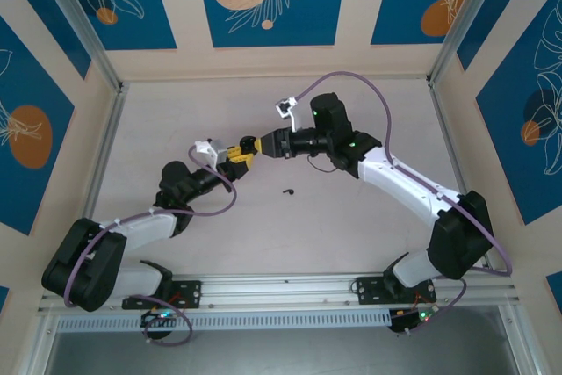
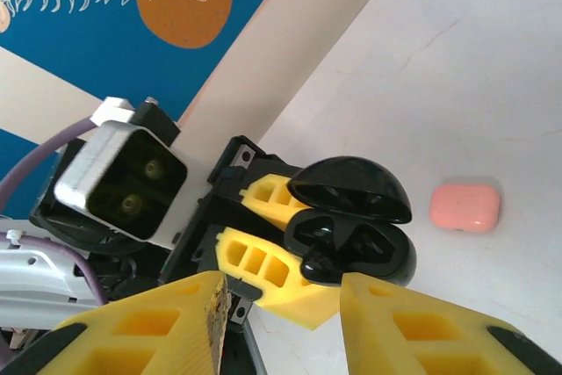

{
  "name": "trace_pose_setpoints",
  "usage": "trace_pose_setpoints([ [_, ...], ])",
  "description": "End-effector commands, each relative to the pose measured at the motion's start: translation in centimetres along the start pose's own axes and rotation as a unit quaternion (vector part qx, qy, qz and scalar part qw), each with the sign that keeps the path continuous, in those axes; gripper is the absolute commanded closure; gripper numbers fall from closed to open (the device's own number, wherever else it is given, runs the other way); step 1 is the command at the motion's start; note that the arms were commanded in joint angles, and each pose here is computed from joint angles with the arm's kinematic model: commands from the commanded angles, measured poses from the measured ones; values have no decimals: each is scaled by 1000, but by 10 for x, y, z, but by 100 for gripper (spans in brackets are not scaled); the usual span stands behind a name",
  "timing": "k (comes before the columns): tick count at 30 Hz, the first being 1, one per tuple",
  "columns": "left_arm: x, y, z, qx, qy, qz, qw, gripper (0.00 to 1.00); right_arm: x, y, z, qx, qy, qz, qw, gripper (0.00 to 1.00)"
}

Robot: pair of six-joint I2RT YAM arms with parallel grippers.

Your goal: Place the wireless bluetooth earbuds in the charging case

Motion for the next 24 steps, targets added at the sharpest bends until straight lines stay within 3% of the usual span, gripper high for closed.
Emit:
trace_pose_setpoints([
  [1,-14,-4,-5,20,-12,-27,999,100,1,-4,2,-6,2,16,1000,62],
  [8,-16,-5,-5,20,-15,-29,999,100,0,-12,4,-17,6,25,1000,65],
  [18,-14,-5,-4,19,-13,-26,999,100,2,-19,7,-26,5,34,999,78],
  [24,-14,-5,-5,20,-13,-27,999,100,1,-22,8,-28,1,33,999,79],
])
Point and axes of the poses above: each hand's point on the last joint's axis, 136 mm out from that joint toward the fingers, its own y axis back along the fingers, its own z axis along the line the jaws close on, x = y × z, the point moved 5 cm from there along y, back along the fingers, and after that the axes turned 12 degrees about -y, right-handed, at the moved point
